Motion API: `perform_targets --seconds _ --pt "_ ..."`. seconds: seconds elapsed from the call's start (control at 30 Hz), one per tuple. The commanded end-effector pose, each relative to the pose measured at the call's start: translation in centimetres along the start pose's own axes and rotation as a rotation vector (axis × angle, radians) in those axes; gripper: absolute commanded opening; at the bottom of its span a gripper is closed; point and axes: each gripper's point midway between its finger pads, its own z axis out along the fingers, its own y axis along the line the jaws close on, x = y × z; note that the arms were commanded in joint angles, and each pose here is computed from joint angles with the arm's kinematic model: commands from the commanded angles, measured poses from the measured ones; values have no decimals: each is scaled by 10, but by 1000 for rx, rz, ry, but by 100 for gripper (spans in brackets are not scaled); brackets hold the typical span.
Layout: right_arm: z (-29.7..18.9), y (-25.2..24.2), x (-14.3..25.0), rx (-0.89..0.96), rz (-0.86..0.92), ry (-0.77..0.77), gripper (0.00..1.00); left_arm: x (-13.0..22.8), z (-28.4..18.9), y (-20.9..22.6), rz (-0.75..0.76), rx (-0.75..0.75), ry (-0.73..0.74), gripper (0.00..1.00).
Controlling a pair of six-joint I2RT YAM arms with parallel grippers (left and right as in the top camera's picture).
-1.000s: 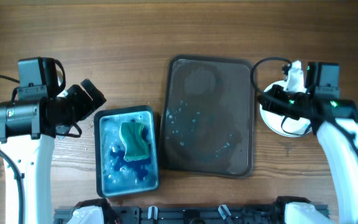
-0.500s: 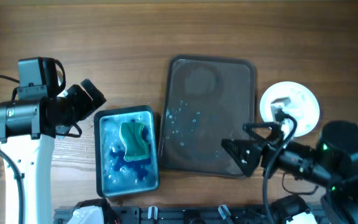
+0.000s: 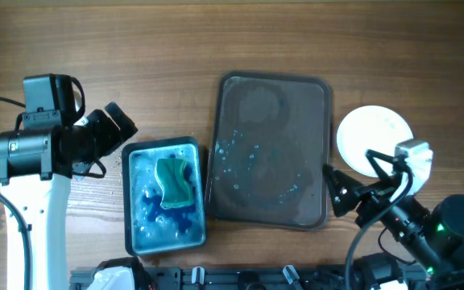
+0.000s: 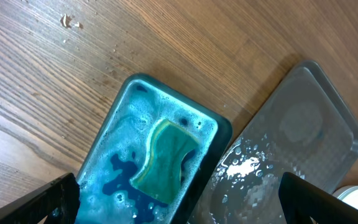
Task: Clean dirty plates on tray and stack at the side
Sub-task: 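Open the right gripper and withdraw it down from the stack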
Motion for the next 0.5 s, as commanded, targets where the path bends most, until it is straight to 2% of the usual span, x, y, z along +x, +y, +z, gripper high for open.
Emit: perform_targets --seconds 0.0,0.17,0.47 --pt "-2 -50 21 202 53 -73 100 -5 -5 1 4 -3 -24 100" --pt "14 -85 44 278 43 -176 100 -5 -5 1 4 -3 -24 100" --pt "54 -107 79 225 8 -318 100 -5 -5 1 4 -3 -24 100"
